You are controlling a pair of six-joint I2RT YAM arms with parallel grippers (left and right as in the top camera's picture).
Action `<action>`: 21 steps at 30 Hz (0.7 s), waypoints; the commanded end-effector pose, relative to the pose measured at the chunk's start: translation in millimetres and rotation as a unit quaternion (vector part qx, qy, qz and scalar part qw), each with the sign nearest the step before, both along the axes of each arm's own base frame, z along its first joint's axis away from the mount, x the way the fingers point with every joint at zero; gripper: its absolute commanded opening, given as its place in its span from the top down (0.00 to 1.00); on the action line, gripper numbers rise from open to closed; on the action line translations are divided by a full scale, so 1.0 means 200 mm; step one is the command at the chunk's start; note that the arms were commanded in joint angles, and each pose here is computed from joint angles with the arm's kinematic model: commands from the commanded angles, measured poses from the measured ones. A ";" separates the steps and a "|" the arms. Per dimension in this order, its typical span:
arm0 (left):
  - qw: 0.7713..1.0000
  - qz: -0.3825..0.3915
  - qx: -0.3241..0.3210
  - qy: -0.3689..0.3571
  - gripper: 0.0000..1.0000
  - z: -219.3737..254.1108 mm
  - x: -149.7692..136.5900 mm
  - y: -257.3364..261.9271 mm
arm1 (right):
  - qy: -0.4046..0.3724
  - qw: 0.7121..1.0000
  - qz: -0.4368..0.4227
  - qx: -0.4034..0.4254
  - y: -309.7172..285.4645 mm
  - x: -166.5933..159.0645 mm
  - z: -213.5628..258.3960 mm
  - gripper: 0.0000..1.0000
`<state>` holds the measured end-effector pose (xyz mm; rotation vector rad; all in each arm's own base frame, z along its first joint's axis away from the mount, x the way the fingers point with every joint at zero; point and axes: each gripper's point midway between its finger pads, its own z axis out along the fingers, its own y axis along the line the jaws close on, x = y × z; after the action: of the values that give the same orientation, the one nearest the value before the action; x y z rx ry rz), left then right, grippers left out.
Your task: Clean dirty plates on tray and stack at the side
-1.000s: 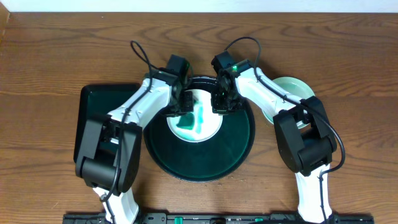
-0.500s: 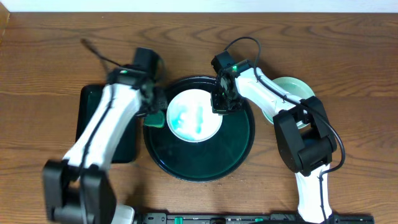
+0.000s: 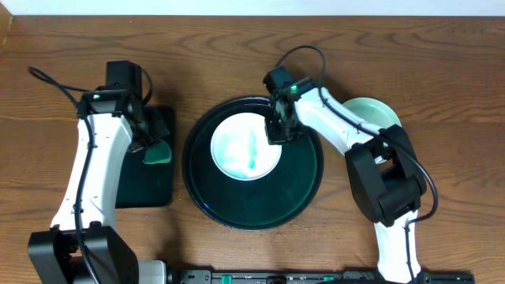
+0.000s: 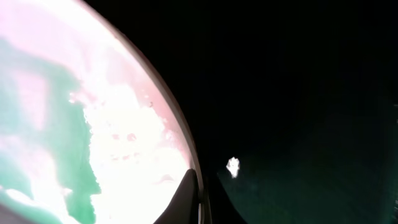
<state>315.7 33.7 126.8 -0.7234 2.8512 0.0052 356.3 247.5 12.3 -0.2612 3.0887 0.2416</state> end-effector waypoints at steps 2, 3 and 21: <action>1.000 0.009 0.004 0.009 0.93 -0.02 -0.01 0.06 | -0.112 0.991 0.040 -0.060 -0.01 0.07 0.23 0.99; 1.000 0.012 0.005 0.009 0.93 -0.02 -0.01 0.07 | -0.132 0.987 0.042 -0.077 -0.02 0.08 0.28 0.99; 1.000 0.016 0.007 0.009 0.93 -0.02 -0.01 0.08 | -0.416 0.856 0.072 -0.299 -0.03 -0.04 1.01 0.99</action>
<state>314.3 46.8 125.3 -0.7831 2.8397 0.0127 349.2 252.4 170.5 -0.5016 2.3746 -0.5026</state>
